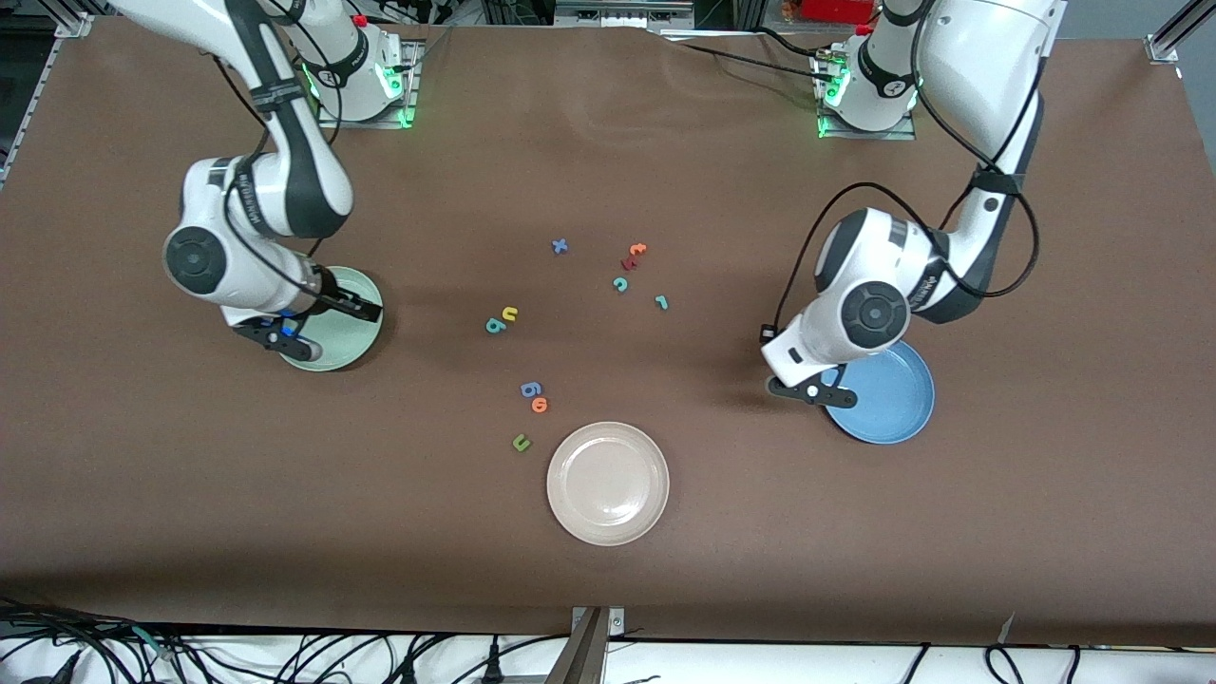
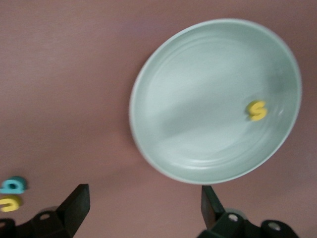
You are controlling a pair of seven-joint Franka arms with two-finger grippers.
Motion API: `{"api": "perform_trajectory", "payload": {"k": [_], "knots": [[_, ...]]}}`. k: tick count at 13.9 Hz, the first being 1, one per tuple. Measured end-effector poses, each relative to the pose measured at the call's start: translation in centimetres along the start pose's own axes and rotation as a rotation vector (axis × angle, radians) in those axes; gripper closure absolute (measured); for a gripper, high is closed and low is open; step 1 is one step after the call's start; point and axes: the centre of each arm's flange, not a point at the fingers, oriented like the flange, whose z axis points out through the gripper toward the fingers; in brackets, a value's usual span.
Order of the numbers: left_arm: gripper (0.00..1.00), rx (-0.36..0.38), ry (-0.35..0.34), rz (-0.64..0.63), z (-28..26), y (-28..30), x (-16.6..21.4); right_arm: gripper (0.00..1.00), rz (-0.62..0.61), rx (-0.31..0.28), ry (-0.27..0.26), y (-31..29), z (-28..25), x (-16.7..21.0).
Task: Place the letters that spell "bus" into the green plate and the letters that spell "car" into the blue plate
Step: 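Place the s with the right gripper while the left gripper places its letter, then move the right gripper to the teal b while the left reaches teal L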
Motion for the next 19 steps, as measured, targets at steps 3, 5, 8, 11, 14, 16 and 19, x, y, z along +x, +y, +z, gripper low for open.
{"api": "perform_trajectory", "payload": {"k": [3, 5, 8, 11, 14, 16, 19], "knots": [[0.7, -0.002, -0.015, 0.038, 0.2, -4.1, -0.3, 0.0, 0.059, 0.029, 0.034, -4.6, 0.0, -2.7], [0.7, -0.008, -0.029, 0.063, 0.8, -6.5, -0.6, 0.0, 0.085, 0.042, 0.057, -7.4, 1.5, -4.4], [0.7, 0.041, -0.037, 0.093, 1.2, -9.2, -0.7, 0.0, 0.089, 0.056, 0.098, -11.1, 5.2, -6.5], [0.7, 0.071, 0.007, 0.151, 1.2, -11.8, -0.1, 0.0, 0.061, 0.091, 0.15, -13.3, 7.7, -7.3], [0.7, 0.066, 0.058, 0.182, 3.2, -13.6, 1.2, 0.0, 0.039, 0.112, 0.179, -14.4, 9.2, -7.8], [0.7, 0.062, 0.057, 0.187, 4.8, -13.8, 1.8, 0.0, 0.029, 0.131, 0.202, -14.9, 10.1, -8.0], [0.53, 0.066, 0.062, 0.194, 5.1, -13.9, 2.4, 0.01, 0.013, 0.14, 0.222, -15.6, 12.0, -8.3]]}}
